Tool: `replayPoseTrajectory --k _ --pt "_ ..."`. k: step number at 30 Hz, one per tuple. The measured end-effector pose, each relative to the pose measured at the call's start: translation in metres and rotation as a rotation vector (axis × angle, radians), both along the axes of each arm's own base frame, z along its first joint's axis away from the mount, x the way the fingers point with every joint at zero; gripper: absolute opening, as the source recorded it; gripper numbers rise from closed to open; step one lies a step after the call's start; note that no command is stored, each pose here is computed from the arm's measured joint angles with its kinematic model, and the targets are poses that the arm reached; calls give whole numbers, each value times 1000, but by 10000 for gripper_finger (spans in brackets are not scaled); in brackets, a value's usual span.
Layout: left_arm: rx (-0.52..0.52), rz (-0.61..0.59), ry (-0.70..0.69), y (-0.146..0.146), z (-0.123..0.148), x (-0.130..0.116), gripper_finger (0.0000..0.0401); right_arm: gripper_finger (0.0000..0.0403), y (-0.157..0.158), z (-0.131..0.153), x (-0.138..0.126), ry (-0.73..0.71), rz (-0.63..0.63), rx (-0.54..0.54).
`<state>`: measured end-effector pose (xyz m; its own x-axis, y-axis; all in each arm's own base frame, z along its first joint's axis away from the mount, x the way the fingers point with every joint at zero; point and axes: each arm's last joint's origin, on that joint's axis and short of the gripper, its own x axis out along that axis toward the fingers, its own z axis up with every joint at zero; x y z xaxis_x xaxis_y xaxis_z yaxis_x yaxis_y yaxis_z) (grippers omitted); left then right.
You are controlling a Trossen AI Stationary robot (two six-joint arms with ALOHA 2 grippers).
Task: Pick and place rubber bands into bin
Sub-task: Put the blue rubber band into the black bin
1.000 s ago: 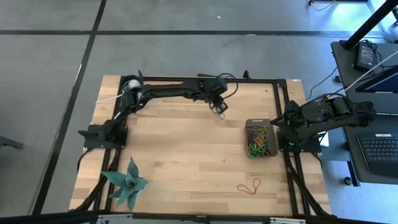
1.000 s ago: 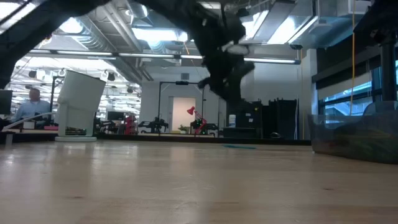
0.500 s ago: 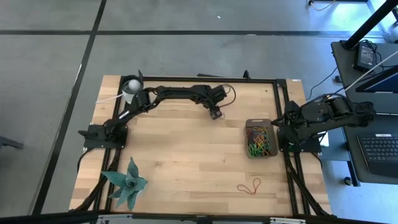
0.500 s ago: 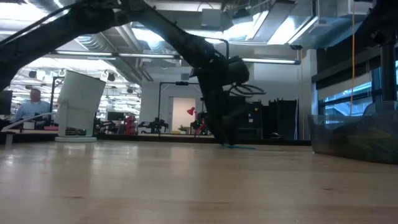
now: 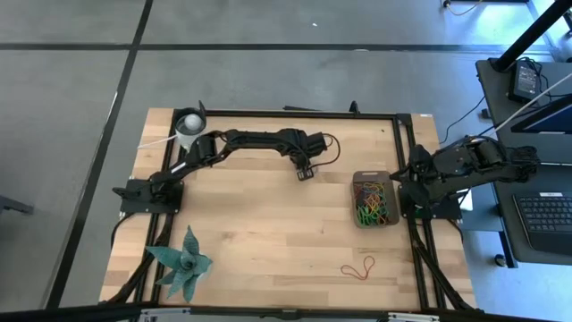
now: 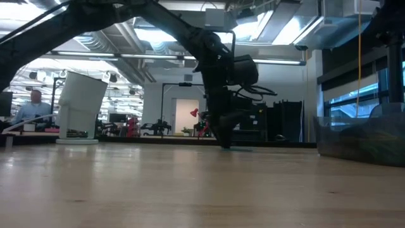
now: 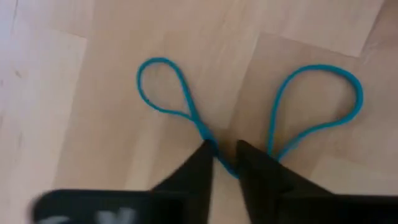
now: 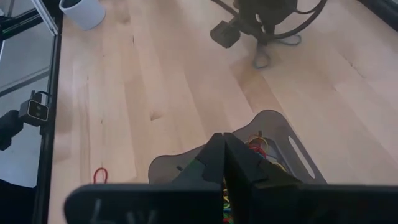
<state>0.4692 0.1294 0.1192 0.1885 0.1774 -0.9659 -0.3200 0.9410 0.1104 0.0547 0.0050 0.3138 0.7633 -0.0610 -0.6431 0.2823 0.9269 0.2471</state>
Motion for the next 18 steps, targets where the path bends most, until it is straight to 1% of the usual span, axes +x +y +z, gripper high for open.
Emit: replayPoseTrajectory --k 2,3,6,8,10,12,15,16,18 --pt "-8 28 3 -3 -1 0 28 9 0 0 0 0 1 0" --pt "-13 49 3 -4 -1 0 15 11 0 0 0 0 1 0" --pt "-17 63 -10 -6 9 -2 4 14 0 0 0 0 0 0" --pt "-8 64 -23 -8 23 -4 2 15 0 0 0 0 0 -1" --pt "-41 52 -11 -13 38 -8 2 15 0 0 0 0 0 -1" --pt "-30 41 -109 -14 63 -3 2 15 0 0 0 0 -3 -2" --pt "-1 40 -244 -14 115 -9 2 15 0 0 0 -2 -4 0" --pt "9 41 -281 -14 127 -11 2 15 0 0 0 -4 -4 1" --pt "18 41 -300 -16 140 -16 2 15 0 1 3 -28 -1 3"
